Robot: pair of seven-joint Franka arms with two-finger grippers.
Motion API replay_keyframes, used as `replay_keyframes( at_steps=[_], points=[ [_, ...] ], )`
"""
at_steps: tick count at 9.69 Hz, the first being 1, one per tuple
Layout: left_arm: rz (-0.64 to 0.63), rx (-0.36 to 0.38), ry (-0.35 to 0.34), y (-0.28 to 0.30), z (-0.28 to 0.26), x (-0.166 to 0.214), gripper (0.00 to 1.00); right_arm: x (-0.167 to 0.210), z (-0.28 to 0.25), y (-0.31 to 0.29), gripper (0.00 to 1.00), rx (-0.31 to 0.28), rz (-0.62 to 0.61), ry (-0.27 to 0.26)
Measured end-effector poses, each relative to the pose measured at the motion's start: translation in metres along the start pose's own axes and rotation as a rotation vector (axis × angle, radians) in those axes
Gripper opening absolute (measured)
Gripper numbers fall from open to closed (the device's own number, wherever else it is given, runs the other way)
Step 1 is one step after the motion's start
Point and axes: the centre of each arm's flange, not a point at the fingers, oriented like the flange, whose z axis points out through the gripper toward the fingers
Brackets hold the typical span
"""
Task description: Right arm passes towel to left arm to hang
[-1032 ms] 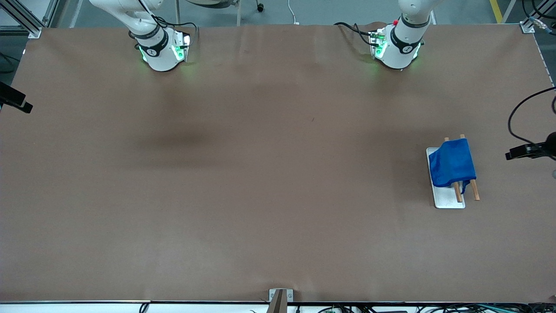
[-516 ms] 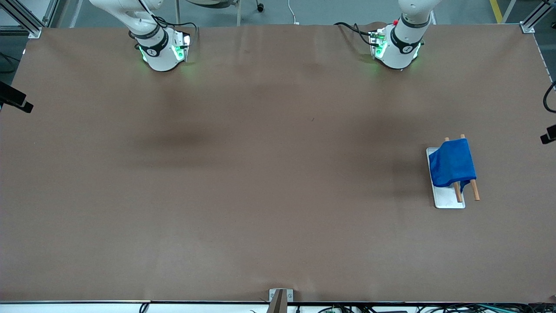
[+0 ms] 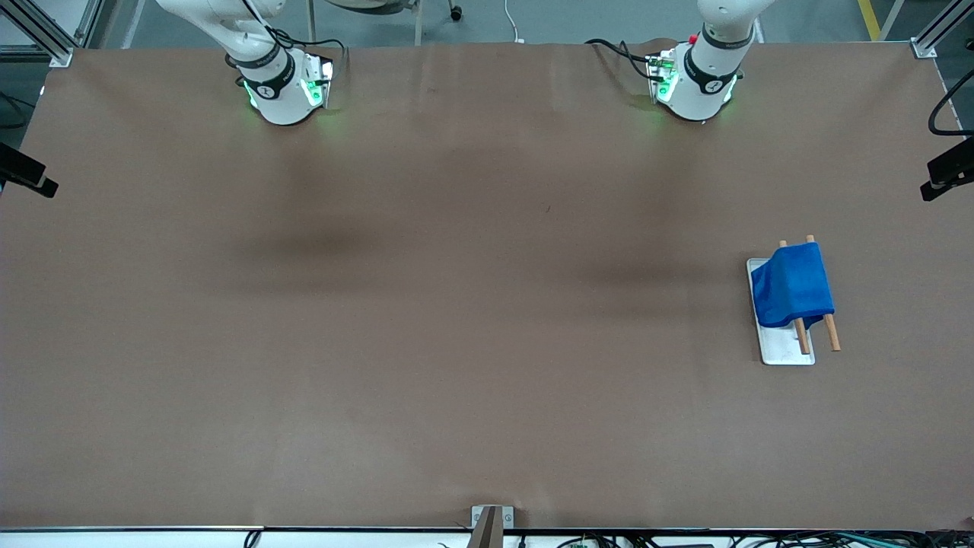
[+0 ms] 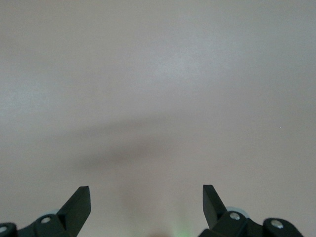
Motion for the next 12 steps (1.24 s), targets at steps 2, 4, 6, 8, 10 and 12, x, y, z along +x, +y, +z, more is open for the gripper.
replay_keyframes(
  at_steps=[2,4,6,8,10,12],
  points=[
    [0.022,-0.014,0.002,0.019,0.000,0.003,1.00,0.000,0.000,0.000,1.00,0.000,0.000,0.000],
    [0.044,-0.013,0.002,0.041,-0.006,0.002,1.00,0.000,0.000,0.000,1.00,0.000,0.000,0.000],
    [0.048,0.002,-0.015,0.065,-0.010,-0.007,1.00,0.000,0.000,0.000,1.00,0.000,0.000,0.000],
    [-0.023,-0.022,-0.028,0.077,-0.010,-0.022,1.00,0.000,0.000,0.000,1.00,0.000,0.000,-0.001],
    [-0.047,-0.020,-0.040,0.096,-0.006,-0.036,1.00,0.000,0.000,0.001,1.00,0.000,0.001,-0.001],
    [-0.044,-0.016,-0.041,0.109,-0.004,-0.047,1.00,0.000,0.000,0.001,1.00,0.000,0.002,0.000]
  ],
)
